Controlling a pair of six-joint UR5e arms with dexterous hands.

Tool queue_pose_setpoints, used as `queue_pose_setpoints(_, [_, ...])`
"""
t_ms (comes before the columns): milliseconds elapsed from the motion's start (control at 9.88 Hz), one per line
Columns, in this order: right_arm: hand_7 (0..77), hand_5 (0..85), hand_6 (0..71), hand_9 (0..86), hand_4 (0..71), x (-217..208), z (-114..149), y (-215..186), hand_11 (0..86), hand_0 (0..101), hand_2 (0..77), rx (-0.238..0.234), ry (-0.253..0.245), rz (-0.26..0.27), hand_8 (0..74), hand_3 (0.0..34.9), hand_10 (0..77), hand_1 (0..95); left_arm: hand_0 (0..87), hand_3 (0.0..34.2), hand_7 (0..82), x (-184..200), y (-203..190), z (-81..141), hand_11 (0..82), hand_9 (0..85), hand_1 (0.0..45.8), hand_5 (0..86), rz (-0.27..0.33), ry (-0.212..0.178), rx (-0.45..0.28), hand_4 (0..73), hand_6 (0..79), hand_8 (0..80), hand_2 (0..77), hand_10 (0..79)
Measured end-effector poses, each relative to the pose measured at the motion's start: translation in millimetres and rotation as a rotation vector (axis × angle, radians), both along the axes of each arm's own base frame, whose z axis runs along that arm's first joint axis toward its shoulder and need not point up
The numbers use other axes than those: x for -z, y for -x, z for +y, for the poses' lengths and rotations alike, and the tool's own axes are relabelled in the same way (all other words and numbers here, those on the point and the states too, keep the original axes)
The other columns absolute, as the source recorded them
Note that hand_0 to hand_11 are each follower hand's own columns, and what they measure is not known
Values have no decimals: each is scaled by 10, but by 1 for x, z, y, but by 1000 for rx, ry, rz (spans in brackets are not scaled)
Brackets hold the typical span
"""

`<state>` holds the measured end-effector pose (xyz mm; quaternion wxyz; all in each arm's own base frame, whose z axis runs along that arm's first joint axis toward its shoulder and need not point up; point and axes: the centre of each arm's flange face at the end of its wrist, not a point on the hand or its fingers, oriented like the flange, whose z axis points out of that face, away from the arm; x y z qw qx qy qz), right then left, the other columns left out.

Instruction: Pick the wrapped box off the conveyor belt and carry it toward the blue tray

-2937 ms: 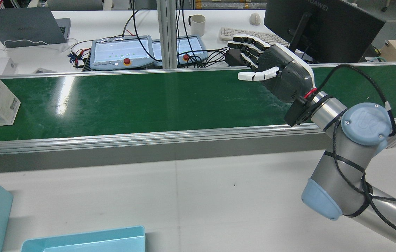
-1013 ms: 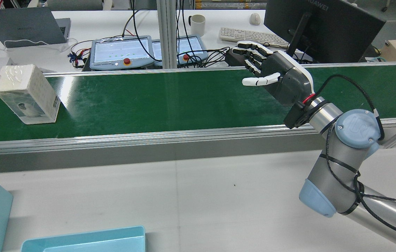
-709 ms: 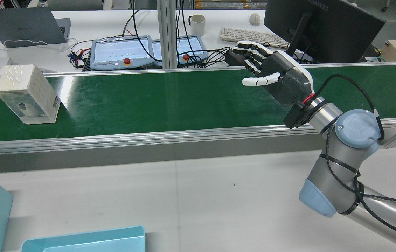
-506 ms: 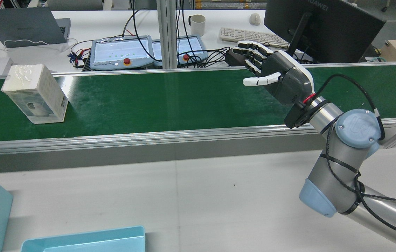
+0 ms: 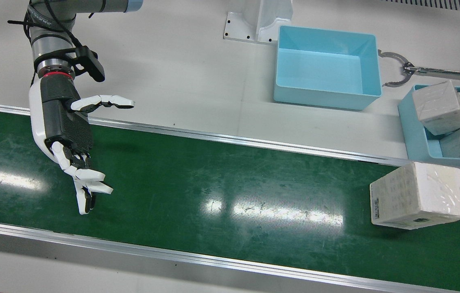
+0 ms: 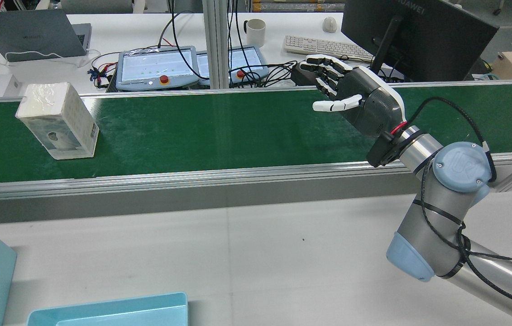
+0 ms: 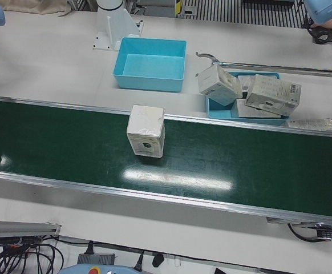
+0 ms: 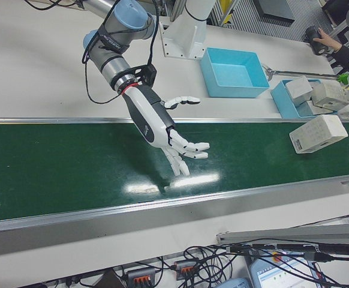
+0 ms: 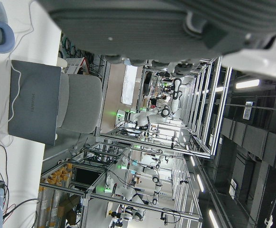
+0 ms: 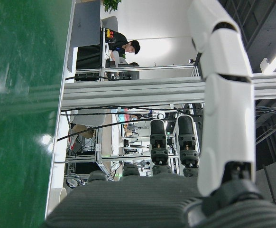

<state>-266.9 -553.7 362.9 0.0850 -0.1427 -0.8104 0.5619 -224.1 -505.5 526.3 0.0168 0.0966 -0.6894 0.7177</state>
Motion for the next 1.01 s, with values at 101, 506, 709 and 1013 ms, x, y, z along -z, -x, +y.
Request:
queue_pose_setpoints(101, [207,273,44,44,115,0,0,0,11,490,207,0,0,0,0,126,0,180,0,0,5,0,0,0,0,0,0,11,0,0,0,0,0,5,11,5])
queue_pose_setpoints(506, [207,284,44,44,104,0,0,0,11,490,207,0,-1,0,0,126,0,169,0,0,5,0,0,0,0,0,0,11,0,0,0,0,0,5,11,5])
queue_pose_setpoints(709, [207,278,44,44,109,2,0,0,11,490,196,1,-4,-6,0,126,0,164,0,0,5,0,0,0,0,0,0,11,0,0,0,0,0,5,5,5])
queue_pose_setpoints(1013, [207,278,44,44,115,3,0,-2,11,490,191,-1,-6,-8,0,114,0,169,0,0,5,0,0,0,0,0,0,11,0,0,0,0,0,5,11,5])
